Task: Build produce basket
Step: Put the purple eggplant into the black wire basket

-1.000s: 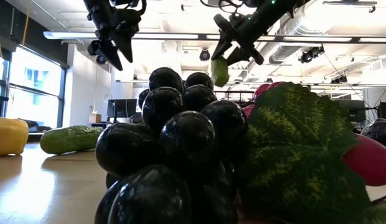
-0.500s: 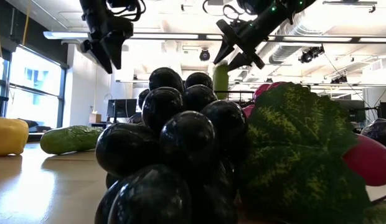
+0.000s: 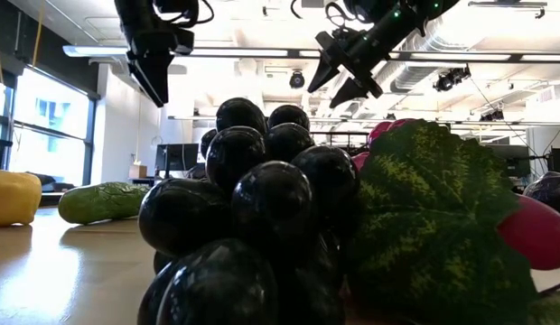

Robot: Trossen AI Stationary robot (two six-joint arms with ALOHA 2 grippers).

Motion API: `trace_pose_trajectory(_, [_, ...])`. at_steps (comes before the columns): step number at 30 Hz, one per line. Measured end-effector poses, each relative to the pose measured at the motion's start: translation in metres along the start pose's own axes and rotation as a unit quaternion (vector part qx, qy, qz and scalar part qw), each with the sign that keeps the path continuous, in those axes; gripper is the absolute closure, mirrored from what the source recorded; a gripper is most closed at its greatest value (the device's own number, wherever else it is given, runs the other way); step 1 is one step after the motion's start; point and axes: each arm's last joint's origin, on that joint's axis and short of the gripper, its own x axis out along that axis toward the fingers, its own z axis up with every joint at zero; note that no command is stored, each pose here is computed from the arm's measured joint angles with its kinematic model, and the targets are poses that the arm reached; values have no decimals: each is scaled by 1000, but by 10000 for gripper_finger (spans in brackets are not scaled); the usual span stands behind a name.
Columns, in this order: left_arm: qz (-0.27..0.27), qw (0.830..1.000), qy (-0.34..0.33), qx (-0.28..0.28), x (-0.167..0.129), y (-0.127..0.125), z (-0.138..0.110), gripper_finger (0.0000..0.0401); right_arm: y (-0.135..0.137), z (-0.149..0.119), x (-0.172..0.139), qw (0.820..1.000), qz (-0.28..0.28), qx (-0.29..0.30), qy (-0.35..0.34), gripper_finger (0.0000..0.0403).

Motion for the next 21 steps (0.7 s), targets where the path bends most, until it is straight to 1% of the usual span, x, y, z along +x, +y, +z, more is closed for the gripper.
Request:
trace_pose_trajectory(2, [-2, 1000, 7, 0, 2, 4, 0, 136, 0, 0, 0, 1000, -1, -2, 0, 80])
trace_pose_trajectory(6, [6, 999, 25, -20, 7, 15, 0, 109, 0, 0, 0, 1000, 0, -9, -1, 80])
trace_pose_trajectory(10, [7, 999, 43, -11, 16, 27, 2, 84, 0, 0, 0, 1000, 0, 1, -1, 80])
trace_pose_trajectory(12, [-7, 998, 53, 16, 22, 32, 3, 78, 0, 1, 0, 1000, 0, 18, -2, 80])
trace_pose_trajectory(15, [-36, 994, 62, 82, 30, 35, 5, 75, 0, 0, 0, 999, 0, 37, -2, 80])
trace_pose_trajectory(17, [-53, 988, 68, 132, 36, 36, 7, 75, 0, 0, 0, 999, 0, 38, -2, 80])
trace_pose_trajectory(21, [-70, 974, 85, 200, 50, 37, 11, 75, 0, 0, 0, 999, 0, 48, -2, 80])
